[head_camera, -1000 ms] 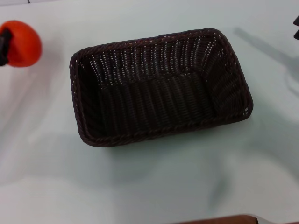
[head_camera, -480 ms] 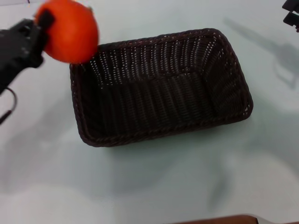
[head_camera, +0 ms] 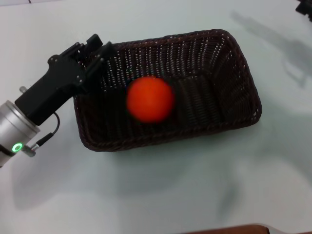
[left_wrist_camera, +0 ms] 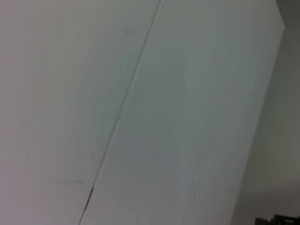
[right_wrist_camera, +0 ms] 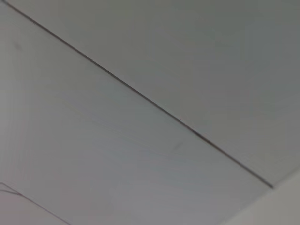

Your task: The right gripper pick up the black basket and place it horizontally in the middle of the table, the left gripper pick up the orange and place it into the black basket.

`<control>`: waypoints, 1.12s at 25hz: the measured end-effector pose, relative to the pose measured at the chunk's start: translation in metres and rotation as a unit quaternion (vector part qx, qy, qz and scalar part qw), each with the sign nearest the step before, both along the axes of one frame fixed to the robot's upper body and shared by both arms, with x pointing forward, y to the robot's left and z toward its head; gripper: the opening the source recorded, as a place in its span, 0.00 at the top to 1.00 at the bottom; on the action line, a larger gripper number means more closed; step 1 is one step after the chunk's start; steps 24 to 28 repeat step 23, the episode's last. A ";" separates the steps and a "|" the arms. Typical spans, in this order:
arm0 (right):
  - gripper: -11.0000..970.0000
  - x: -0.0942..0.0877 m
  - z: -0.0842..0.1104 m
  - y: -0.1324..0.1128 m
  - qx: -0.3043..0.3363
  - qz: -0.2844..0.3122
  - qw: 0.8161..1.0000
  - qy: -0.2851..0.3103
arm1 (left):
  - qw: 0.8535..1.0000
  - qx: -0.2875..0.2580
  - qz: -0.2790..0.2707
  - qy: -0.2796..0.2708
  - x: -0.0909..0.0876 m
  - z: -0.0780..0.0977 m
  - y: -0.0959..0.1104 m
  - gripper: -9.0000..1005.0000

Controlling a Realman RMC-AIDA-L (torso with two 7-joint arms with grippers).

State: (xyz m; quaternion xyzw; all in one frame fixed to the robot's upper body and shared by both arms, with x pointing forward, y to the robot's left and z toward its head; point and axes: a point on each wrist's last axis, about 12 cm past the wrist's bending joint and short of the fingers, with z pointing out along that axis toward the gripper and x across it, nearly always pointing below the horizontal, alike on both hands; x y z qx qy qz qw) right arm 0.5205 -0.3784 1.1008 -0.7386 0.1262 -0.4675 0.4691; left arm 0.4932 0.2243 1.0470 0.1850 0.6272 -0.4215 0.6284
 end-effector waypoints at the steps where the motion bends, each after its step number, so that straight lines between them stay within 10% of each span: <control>1: 0.38 -0.001 0.000 0.000 -0.005 -0.004 1.000 -0.017 | 1.000 0.000 0.001 0.000 0.000 0.000 0.000 0.74; 9: 0.38 -0.016 -0.010 -0.007 -0.048 -0.091 0.980 -0.167 | 0.989 -0.014 0.146 -0.025 -0.003 -0.003 0.042 0.37; 13: 0.38 -0.023 -0.027 -0.004 -0.109 -0.160 0.955 -0.224 | 0.954 -0.002 0.300 -0.023 -0.013 -0.019 0.077 0.21; 23: 0.30 -0.021 -0.050 0.017 -0.222 -0.304 0.885 -0.273 | 0.913 0.008 0.407 0.007 -0.033 -0.038 0.094 0.08; 28: 0.30 -0.021 -0.050 0.017 -0.222 -0.304 0.885 -0.273 | 0.913 0.008 0.407 0.007 -0.033 -0.038 0.094 0.08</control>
